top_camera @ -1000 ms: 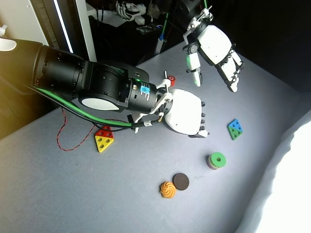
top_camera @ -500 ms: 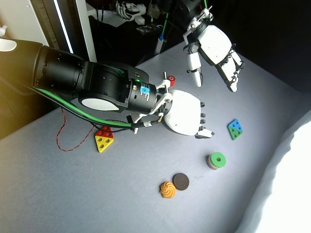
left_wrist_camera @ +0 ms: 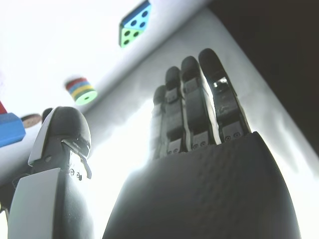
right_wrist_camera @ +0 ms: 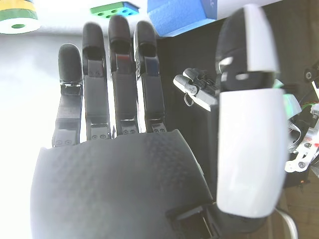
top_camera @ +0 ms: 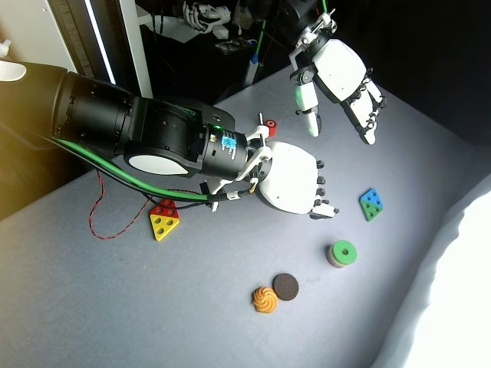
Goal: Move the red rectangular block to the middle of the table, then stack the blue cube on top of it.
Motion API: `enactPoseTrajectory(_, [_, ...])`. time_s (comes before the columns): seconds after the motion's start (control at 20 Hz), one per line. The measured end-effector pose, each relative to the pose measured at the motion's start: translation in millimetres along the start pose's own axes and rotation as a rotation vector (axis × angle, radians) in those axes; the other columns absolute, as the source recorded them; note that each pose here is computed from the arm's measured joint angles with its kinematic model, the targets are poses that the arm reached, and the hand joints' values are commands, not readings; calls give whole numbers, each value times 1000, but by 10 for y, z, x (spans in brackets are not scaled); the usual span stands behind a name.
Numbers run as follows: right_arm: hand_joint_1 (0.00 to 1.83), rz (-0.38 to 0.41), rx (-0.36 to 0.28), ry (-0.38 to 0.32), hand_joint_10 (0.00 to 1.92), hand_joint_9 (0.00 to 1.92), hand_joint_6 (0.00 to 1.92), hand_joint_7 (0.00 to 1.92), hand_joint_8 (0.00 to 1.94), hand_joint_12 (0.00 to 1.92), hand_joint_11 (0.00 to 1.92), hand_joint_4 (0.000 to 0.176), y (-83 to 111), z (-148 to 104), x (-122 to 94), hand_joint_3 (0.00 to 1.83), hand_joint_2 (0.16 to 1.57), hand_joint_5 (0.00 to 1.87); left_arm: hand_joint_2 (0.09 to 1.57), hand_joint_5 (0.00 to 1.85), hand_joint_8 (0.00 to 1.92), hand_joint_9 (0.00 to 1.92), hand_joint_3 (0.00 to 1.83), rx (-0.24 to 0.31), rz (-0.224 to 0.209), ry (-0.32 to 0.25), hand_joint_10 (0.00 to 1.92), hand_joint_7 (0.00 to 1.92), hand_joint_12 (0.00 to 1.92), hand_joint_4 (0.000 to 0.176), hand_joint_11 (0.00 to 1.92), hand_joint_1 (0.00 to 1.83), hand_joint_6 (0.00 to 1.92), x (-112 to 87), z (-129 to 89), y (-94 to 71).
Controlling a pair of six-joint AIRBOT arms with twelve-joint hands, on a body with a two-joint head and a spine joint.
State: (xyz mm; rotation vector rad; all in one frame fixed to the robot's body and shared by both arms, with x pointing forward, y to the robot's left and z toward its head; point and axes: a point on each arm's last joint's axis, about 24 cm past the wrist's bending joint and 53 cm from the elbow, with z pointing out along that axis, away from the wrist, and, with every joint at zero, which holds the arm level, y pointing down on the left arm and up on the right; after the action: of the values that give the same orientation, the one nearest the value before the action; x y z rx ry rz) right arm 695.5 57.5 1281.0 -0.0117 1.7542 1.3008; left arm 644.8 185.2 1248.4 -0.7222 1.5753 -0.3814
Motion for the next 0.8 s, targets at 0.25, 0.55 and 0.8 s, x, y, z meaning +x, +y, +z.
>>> enactPoseTrajectory(0.25, [423,-1,2,-14,2,148,0,174,0,717,0,0,5,-36,-103,0,799,230,1266,133,1,246,1,0,-7,-3,7,255,796,0,0,374,1,-21,-1,-13])
enactPoseTrajectory(0.55, [440,-102,18,-63,8,128,5,133,2,743,0,0,-79,-371,-366,0,757,180,1263,139,12,260,0,-5,-8,-2,32,269,851,0,0,365,17,-18,-1,-2])
enactPoseTrajectory(0.8, [464,-223,51,-100,10,139,2,139,1,846,0,0,-274,-729,-484,0,758,182,1268,105,12,219,1,10,-7,17,22,225,765,0,0,411,9,46,-80,-47])
